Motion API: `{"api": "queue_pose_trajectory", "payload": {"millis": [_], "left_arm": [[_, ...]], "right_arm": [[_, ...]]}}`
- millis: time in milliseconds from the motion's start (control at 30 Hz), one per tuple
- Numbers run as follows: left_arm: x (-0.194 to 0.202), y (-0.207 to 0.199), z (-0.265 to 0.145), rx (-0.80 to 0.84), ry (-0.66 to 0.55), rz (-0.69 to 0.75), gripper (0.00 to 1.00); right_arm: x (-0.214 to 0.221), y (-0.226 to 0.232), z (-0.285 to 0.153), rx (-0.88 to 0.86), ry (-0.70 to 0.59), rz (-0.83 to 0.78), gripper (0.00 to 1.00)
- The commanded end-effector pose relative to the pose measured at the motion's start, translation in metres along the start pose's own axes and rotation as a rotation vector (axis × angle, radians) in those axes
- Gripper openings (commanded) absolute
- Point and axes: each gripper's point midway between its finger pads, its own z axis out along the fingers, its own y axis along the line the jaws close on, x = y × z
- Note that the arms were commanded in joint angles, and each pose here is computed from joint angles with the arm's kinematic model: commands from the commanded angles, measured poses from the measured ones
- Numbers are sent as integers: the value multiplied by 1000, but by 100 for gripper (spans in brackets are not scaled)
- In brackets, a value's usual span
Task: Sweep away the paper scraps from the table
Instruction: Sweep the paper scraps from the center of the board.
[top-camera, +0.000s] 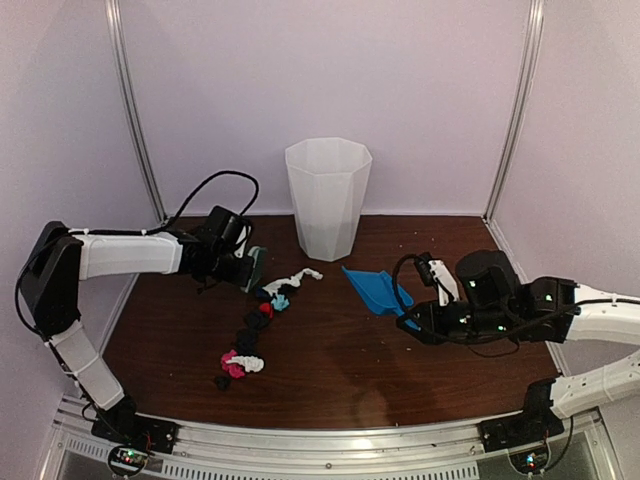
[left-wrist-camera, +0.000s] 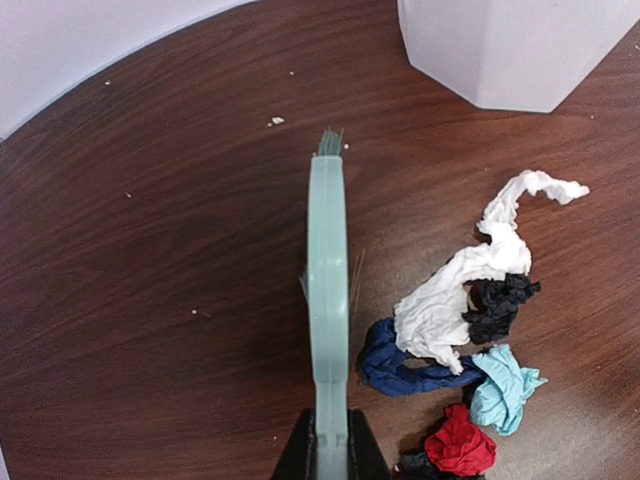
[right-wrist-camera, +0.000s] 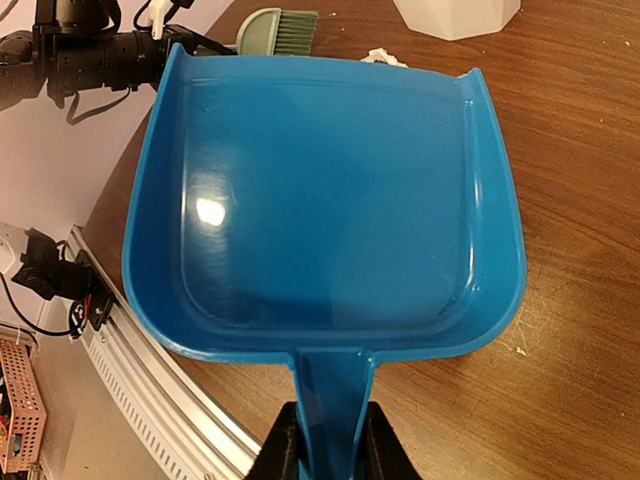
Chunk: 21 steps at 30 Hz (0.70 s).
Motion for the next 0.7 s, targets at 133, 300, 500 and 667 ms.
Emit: {"api": "queue_pose_trajectory", "payload": {"millis": [133, 300, 500, 667], "left_arm": [[9, -35, 11, 195, 16, -5, 0], [28, -53, 9, 265, 57, 19, 0], [44, -79, -4, 315, 68, 73, 0], [51, -101, -20, 351, 69, 118, 0]], "right_arm": [[0, -6, -8, 38, -49, 15, 0], [4, -9, -11, 42, -50, 23, 0], [8, -11, -13, 56, -46, 27, 0], [19, -20, -12, 98, -27, 27, 0]]}}
